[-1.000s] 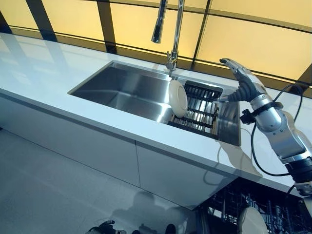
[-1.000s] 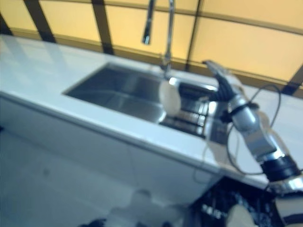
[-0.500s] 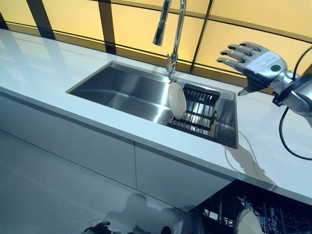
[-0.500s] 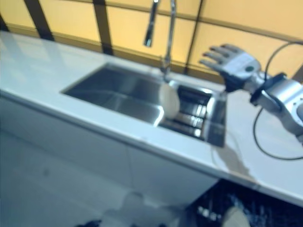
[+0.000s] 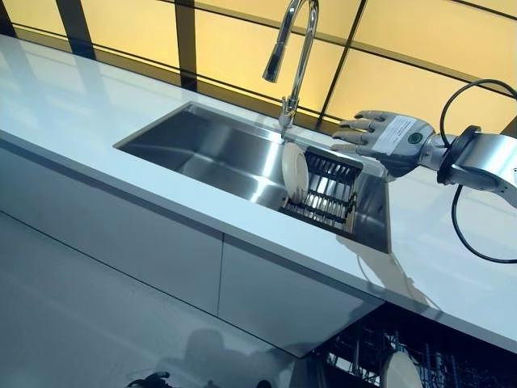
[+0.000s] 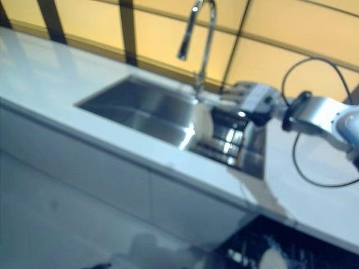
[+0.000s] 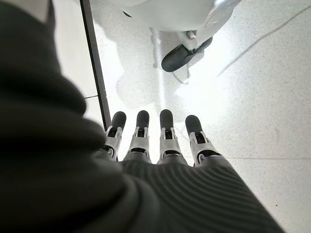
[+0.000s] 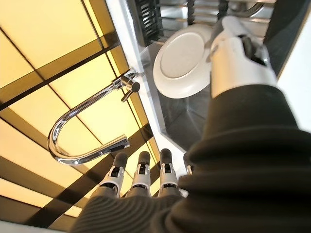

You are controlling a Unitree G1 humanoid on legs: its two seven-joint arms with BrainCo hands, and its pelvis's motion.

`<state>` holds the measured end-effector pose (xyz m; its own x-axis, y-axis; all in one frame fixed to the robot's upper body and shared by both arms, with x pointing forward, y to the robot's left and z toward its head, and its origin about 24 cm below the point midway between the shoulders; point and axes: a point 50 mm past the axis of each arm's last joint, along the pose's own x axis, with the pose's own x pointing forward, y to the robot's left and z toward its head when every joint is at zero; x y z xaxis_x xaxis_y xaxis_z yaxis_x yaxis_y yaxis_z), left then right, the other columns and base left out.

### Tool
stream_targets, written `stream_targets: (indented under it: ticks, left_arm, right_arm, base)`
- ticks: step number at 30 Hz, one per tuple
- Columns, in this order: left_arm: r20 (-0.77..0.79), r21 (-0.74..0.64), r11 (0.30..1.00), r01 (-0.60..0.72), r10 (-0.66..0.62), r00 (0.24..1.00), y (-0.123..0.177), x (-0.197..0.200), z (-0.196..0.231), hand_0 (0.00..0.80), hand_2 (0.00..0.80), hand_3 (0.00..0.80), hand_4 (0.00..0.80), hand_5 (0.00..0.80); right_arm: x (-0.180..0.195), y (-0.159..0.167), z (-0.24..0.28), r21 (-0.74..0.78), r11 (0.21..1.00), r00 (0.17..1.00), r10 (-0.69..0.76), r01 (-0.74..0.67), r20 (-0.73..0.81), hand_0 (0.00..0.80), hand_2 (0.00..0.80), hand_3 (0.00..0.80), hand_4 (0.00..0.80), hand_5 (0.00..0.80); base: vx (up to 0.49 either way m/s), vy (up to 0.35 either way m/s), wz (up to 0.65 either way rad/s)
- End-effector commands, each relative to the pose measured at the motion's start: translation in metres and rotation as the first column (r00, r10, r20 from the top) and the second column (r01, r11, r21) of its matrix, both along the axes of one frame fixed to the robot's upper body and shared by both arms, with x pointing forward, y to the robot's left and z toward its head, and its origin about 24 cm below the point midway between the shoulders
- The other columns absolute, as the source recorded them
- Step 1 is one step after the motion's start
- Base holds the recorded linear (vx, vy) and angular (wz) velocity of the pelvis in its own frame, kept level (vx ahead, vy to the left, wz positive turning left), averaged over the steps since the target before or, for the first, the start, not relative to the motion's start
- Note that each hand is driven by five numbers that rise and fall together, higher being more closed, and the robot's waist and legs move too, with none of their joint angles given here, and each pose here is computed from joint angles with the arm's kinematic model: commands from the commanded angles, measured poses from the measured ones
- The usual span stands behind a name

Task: Take plates into dishwasher

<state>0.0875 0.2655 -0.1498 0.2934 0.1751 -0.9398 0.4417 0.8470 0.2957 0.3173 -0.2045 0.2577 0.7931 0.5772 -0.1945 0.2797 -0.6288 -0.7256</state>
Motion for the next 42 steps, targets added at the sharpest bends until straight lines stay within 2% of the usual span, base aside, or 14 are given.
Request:
stream_targets:
  ticks: [1,12,25,42]
  left_arm:
    - [-0.011,0.018,1.0,0.026,-0.026,1.0,0.005,-0.003,0.002,0.0,0.0,0.0,0.0,0.0]
    - [-0.013,0.029,0.998,0.058,-0.058,0.998,0.002,0.003,0.002,0.0,0.0,0.0,0.0,0.0]
    - [0.042,0.026,0.997,0.07,-0.071,0.997,-0.001,0.022,0.007,0.0,0.0,0.0,0.0,0.0]
    - [0.017,0.039,0.997,0.067,-0.068,0.998,0.007,0.016,0.008,0.0,0.0,0.0,0.0,0.0]
  right_arm:
    - [0.009,0.001,0.038,-0.007,0.999,0.995,-0.037,0.038,0.096,0.0,0.0,0.0,0.0,0.0]
    - [0.029,0.012,0.046,-0.009,0.995,0.982,-0.094,0.097,0.165,0.0,0.0,0.0,0.0,0.0]
    - [0.028,0.02,0.068,0.005,0.996,0.957,-0.09,0.092,0.274,0.0,0.0,0.0,0.0,0.0]
    - [0.027,0.029,0.063,-0.014,0.997,0.967,-0.073,0.079,0.242,0.0,0.0,0.0,0.0,0.0]
  base:
    - [-0.002,-0.003,-0.05]
    - [0.0,-0.027,-0.03]
    - [0.001,-0.037,0.03]
    - [0.075,-0.025,0.03]
